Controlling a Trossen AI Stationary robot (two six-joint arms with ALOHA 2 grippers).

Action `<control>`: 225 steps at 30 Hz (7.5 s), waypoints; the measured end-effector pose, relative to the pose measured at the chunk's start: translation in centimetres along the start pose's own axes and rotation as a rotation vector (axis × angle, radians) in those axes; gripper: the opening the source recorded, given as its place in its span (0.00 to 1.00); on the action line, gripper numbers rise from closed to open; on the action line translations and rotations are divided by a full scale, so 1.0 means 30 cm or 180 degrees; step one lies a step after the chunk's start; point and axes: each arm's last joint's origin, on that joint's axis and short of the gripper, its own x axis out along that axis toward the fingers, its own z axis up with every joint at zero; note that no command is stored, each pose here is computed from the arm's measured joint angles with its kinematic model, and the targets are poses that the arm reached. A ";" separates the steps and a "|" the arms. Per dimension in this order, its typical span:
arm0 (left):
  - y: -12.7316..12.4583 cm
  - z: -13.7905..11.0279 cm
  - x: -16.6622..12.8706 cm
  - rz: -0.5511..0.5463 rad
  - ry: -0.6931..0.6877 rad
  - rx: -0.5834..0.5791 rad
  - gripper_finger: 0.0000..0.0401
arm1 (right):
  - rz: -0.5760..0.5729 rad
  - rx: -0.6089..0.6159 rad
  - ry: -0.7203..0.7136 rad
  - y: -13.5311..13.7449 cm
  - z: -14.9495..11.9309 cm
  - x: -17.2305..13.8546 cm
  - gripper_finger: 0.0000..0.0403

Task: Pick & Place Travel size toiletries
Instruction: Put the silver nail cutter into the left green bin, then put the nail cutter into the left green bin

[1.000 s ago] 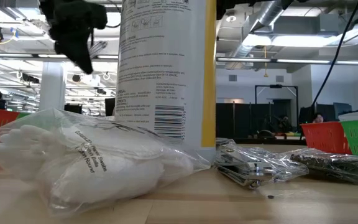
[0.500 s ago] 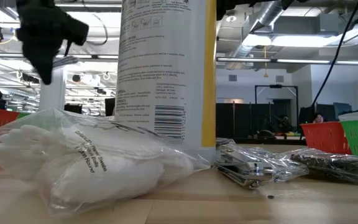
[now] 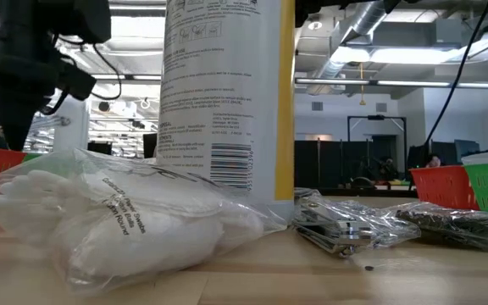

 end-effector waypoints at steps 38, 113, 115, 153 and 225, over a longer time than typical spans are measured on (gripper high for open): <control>0.016 -0.016 0.054 0.0087 0.0043 -0.0047 0.23 | -0.0053 0.0018 0.0118 -0.021 -0.016 -0.001 0.45; 0.035 0.012 -0.105 -0.0652 -0.1685 -0.0002 0.23 | -0.2597 0.3713 0.2705 -0.699 -0.676 -0.047 0.43; 0.035 0.012 -0.106 -0.0656 -0.1689 -0.0003 0.23 | -0.2645 0.3804 0.2712 -0.705 -0.703 -0.045 0.43; 0.034 0.013 -0.106 -0.0644 -0.1715 0.0085 0.23 | -0.2880 0.4326 0.2423 -0.676 -0.725 0.016 0.39; 0.005 0.036 -0.127 -0.0925 -0.2012 0.0144 0.23 | -0.2264 0.2889 0.2711 -0.612 -0.512 -0.006 0.00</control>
